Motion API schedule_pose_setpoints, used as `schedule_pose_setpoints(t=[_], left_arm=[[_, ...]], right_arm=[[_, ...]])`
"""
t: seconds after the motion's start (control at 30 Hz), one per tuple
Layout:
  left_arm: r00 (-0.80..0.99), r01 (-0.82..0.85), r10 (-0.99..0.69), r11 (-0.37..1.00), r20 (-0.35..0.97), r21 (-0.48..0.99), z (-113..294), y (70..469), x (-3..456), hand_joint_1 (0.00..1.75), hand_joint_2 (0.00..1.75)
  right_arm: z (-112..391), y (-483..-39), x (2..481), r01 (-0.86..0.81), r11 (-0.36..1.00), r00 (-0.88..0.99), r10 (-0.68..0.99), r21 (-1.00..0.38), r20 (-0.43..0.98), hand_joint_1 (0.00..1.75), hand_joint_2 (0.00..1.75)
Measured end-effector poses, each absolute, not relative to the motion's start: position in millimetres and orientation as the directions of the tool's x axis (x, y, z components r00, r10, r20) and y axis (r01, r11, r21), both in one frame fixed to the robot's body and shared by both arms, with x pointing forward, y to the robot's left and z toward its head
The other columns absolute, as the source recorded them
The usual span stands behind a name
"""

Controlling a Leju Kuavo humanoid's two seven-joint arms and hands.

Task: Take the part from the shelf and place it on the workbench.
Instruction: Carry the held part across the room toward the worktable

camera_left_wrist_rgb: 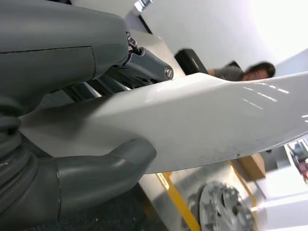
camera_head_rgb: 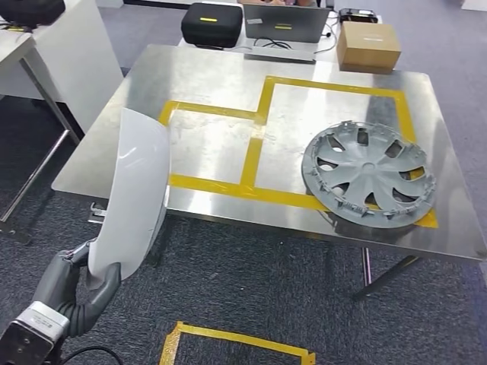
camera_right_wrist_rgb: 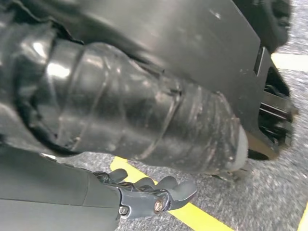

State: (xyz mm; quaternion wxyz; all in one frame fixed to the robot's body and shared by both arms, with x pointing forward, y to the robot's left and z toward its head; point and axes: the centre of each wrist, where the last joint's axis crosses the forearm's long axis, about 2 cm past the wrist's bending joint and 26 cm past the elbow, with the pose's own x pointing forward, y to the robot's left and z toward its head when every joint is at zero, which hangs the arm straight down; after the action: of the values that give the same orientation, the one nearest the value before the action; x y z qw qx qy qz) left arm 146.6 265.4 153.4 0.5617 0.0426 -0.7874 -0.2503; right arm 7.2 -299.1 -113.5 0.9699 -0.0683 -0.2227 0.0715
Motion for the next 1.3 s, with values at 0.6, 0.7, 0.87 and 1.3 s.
schedule_pose_setpoints(t=[0.6,0.7,0.87,1.3], left_arm=[[-0.365,0.297,-0.271,0.873,0.891,0.387,150.3,267.2,145.5,1.75,1.75],[-0.366,0.304,-0.267,0.871,0.892,0.385,150.0,268.1,145.5,1.75,1.75],[-0.370,0.312,-0.253,0.873,0.894,0.376,149.8,268.8,145.6,1.75,1.75],[-0.374,0.317,-0.237,0.876,0.897,0.364,149.1,268.9,145.8,1.75,1.75]], right_arm=[[-113.4,-301.3,11.9,-0.146,0.972,0.880,0.213,-0.184,0.425,0.00,0.00],[-113.4,-301.0,11.7,-0.154,0.971,0.878,0.220,-0.184,0.424,0.00,0.00],[-113.5,-301.8,11.4,-0.160,0.970,0.877,0.225,-0.183,0.425,0.00,0.00],[-113.6,-303.6,9.7,-0.167,0.969,0.876,0.231,-0.184,0.423,0.00,0.00]])
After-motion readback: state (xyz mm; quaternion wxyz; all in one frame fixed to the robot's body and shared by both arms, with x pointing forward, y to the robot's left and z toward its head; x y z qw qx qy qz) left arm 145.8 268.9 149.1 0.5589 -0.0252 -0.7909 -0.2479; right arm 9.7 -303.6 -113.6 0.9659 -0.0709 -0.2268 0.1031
